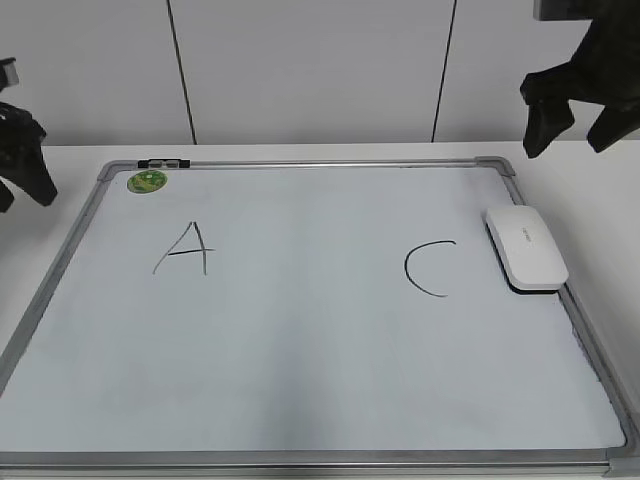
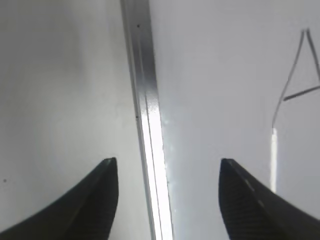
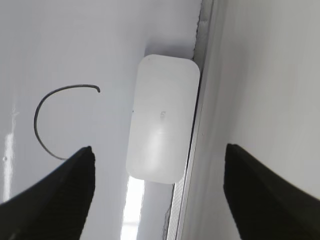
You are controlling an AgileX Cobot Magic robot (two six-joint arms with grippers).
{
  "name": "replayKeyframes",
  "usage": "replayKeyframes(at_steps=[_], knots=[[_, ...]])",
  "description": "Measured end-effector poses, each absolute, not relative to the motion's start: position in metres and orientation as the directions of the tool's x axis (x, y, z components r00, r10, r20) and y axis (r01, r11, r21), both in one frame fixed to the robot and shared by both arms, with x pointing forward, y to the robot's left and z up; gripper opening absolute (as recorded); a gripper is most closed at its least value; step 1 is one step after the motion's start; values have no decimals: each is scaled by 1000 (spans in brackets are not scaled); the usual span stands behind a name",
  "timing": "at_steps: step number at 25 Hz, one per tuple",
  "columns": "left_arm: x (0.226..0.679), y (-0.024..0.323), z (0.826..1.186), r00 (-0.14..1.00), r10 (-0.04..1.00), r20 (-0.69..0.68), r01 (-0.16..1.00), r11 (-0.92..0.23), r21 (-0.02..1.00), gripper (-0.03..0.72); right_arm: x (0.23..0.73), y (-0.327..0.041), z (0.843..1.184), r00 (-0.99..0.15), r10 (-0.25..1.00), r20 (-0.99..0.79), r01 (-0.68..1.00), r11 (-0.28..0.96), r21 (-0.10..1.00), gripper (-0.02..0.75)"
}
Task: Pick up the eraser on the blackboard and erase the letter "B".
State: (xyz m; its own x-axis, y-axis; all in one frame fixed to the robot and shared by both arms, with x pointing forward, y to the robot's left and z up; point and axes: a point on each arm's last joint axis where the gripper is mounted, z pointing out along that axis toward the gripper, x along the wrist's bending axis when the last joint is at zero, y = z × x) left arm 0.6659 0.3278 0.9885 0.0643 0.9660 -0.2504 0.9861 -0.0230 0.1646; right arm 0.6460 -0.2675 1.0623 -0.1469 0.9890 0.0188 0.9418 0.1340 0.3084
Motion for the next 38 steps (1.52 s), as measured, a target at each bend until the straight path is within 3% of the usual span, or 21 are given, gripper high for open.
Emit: replayKeyframes(at_steps=[8,15,24,31,38], knots=[[634,325,1072,63,974,-215,954,4,299,468,611,-269,1119,-157,988,14,913,140,383,596],[564,318,1150,71,982,-177,885,20,465,469,567,-272,1174,-162,987,8,849,135,511,596],[448,303,1166,71,981,-181,854,34,519,469,479,-274,1192,-181,983,37,815,129,564,594],[374,281,1156,173,969,-178,814,-39,579,469,378,-279,1175,-190,981,46,782,122,611,594],[317,278,1139,207,965,-162,760,-55,647,469,305,-284,1145,-171,984,56,731,89,677,593]])
